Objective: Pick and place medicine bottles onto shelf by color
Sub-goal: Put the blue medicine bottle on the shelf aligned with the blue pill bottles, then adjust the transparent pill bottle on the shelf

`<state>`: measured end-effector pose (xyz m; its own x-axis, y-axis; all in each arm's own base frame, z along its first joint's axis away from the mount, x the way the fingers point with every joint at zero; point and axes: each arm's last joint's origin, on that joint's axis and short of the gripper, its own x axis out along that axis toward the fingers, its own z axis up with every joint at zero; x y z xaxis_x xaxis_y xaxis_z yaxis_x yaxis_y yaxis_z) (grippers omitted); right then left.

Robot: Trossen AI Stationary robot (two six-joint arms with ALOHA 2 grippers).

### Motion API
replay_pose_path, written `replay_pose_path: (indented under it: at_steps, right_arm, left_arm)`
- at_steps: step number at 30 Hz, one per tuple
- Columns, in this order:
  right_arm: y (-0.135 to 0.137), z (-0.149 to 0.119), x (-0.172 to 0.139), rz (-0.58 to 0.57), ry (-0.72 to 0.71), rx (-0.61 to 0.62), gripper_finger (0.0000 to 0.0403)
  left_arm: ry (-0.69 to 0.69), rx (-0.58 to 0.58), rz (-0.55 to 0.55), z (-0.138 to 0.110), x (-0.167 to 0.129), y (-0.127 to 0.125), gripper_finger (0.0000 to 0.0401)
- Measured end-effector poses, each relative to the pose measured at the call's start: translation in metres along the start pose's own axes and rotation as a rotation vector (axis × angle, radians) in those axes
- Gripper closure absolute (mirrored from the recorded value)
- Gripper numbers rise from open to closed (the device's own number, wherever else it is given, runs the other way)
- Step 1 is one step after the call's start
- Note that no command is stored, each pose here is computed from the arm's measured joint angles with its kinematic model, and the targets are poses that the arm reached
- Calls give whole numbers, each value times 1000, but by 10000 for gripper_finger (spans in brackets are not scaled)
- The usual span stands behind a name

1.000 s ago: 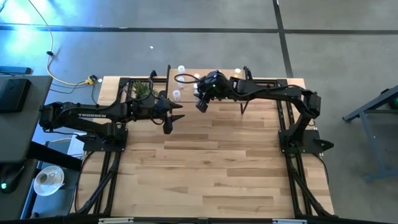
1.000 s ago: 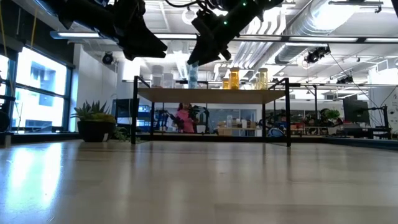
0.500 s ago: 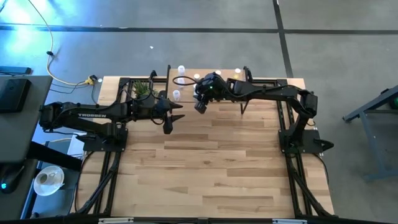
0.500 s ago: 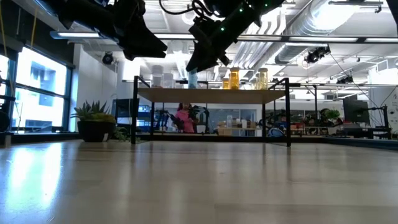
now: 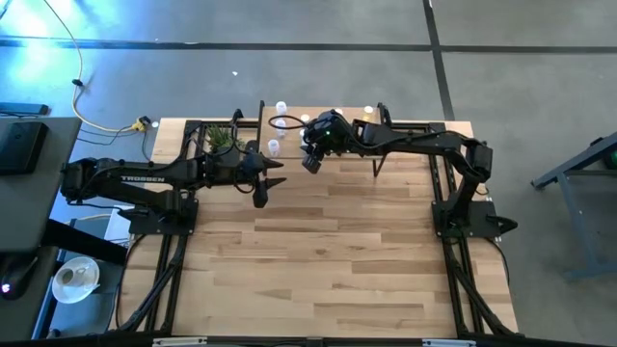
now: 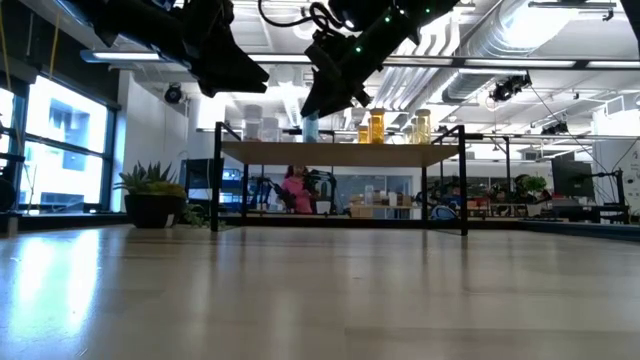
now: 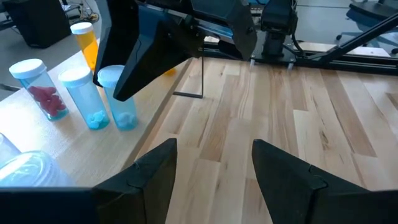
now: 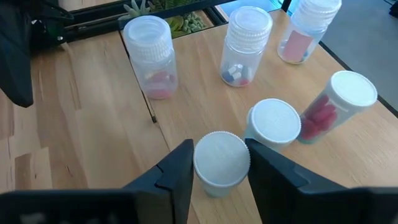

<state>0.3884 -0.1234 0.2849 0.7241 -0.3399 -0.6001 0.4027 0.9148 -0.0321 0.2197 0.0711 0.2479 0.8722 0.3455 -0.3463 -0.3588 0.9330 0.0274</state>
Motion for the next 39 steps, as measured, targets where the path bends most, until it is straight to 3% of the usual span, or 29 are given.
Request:
replay_pose_path:
  at_steps: [13,22,31,39]
  right_arm:
    - [0,2,-1,1,-16,2,224]
    - [-1,8,-14,6,-46,4,219]
    - [6,19,-45,38,-103,-12,219]
    - [29,14,-93,103,-37,-166,219]
  left_arm:
    - [2,0,0,0,0,0,201]
    - [8,1,-1,-1,0,0,201]
    - [8,1,-2,-1,0,0,201]
    - [23,15,-43,-2,0,-4,201]
